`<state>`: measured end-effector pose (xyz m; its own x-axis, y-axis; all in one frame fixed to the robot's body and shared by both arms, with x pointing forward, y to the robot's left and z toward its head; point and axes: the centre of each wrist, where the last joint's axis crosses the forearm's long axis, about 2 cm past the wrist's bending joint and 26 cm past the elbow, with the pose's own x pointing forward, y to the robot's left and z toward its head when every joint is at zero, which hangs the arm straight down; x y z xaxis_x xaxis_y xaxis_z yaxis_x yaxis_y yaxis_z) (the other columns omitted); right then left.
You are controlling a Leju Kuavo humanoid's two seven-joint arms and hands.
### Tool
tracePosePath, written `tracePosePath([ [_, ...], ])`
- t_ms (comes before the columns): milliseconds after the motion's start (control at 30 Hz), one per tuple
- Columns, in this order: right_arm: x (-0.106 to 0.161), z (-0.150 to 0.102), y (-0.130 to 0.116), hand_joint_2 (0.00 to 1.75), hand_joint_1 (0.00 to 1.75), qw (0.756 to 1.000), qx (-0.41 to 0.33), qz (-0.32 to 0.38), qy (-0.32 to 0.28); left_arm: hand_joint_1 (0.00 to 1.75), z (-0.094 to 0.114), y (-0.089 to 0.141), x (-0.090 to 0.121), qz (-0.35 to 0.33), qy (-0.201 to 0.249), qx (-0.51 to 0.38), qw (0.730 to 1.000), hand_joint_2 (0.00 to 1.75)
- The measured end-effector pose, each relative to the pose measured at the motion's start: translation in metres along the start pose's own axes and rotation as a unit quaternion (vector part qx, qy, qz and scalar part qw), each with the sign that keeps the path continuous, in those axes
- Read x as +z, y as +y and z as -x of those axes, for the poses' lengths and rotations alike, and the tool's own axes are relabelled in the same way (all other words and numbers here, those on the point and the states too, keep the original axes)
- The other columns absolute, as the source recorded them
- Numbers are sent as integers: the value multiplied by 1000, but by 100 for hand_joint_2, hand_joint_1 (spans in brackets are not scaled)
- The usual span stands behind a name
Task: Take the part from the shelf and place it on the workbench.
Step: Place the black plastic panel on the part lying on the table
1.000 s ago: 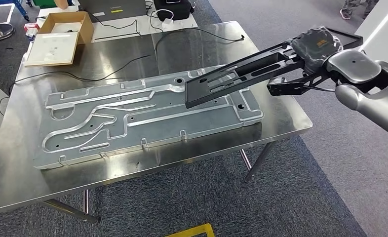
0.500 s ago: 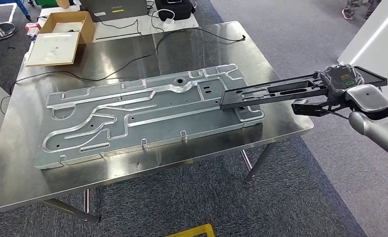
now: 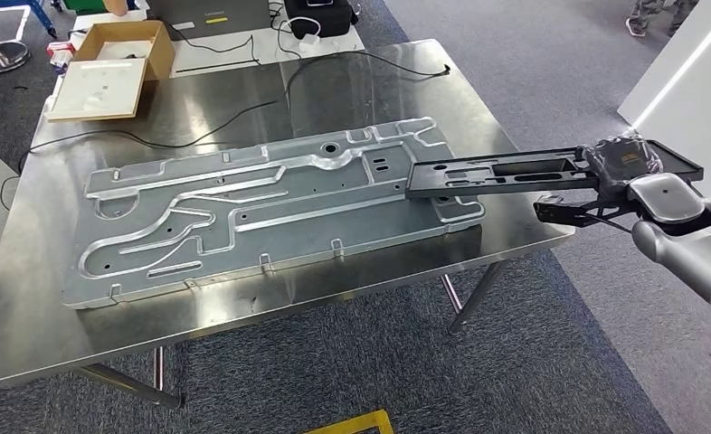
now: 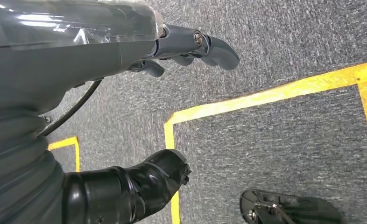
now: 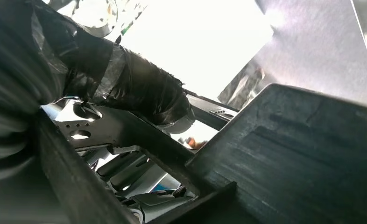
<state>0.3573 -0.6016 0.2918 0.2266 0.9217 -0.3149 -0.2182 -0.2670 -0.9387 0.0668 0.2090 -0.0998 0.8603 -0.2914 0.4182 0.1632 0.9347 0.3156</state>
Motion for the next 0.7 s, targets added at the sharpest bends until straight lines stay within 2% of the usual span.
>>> tracePosePath([
  [100, -9, -27, 7, 175, 175, 1000, 18, 22, -8, 0, -3, 0, -1, 2, 0, -8, 1000, 175],
  [200, -20, -72, 16, 175, 175, 998, 23, 47, -33, 0, -6, -1, -1, 5, -4, -14, 1000, 175],
  [267, -25, -112, 21, 175, 175, 996, 22, 61, -61, 0, -7, -2, -1, 8, -6, -17, 1000, 175],
  [400, -23, -209, 31, 175, 175, 988, 21, 70, -139, 0, -15, -2, -3, 9, -16, -20, 1000, 175],
  [467, -15, -242, 38, 175, 175, 983, 19, 64, -170, 0, -21, -2, -4, 8, -22, -20, 1000, 175],
  [533, -11, -259, 38, 175, 175, 980, 14, 63, -187, 0, -23, -3, -4, 9, -25, -19, 999, 175],
  [700, -8, -278, 32, 175, 175, 977, 3, 66, -204, 0, -12, -6, 0, 13, -14, -21, 1000, 175],
])
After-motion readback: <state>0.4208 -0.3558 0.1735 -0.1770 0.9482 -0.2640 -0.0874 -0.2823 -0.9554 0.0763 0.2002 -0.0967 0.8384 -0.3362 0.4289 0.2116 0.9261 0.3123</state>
